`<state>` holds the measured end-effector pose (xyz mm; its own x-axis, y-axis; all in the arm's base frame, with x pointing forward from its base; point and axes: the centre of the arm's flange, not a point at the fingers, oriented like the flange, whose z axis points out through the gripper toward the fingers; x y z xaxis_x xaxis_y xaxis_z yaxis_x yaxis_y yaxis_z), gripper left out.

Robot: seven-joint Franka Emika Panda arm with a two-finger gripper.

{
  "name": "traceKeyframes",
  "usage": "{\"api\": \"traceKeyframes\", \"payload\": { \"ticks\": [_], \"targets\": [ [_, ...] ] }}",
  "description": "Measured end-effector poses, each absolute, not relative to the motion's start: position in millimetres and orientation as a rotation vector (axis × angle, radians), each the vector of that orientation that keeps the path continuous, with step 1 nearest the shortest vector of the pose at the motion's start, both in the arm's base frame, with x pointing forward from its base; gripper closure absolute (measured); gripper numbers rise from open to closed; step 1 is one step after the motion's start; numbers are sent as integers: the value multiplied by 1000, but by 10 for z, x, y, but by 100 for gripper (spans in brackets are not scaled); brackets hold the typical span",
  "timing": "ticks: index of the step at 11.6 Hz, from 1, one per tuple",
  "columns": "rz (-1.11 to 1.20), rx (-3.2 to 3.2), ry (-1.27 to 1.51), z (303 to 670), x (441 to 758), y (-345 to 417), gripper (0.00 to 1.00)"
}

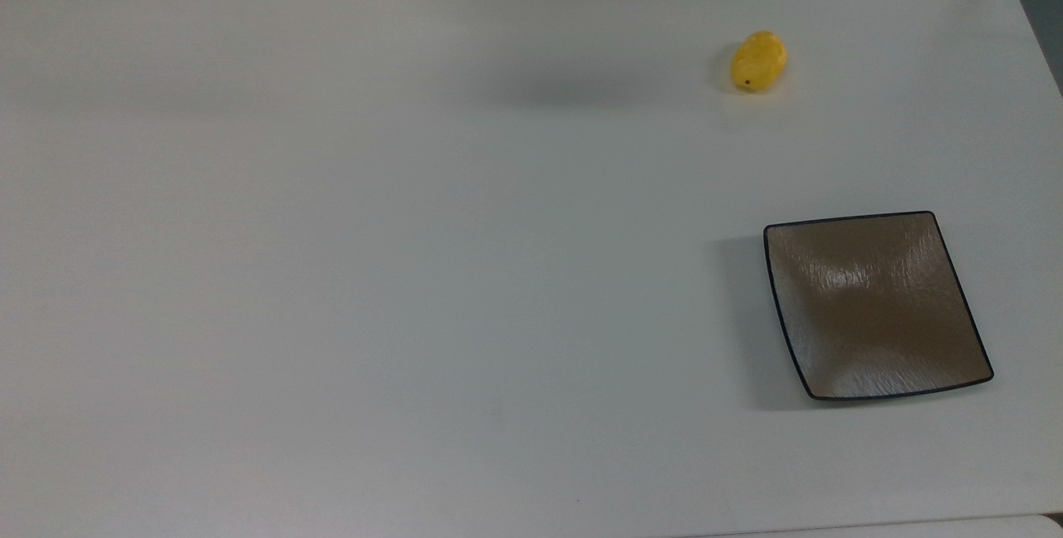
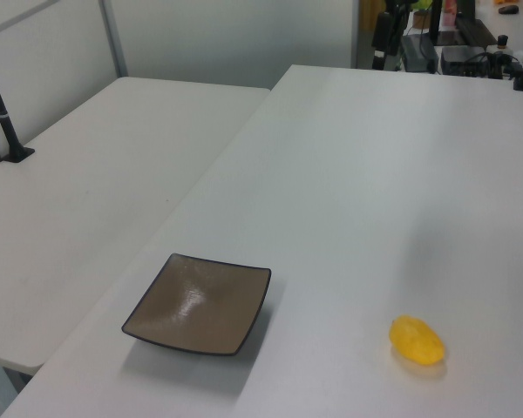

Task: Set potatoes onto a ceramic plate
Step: 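Move the open gripper toward the yellow potato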

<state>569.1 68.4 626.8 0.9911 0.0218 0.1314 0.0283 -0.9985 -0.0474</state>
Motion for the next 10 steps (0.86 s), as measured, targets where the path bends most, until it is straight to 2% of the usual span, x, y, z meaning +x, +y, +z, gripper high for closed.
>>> {"api": "traceKeyframes", "payload": {
  "ticks": [10],
  "targets": [
    [-176,-3088,-38,6184,5690,728,0]
  ]
}}
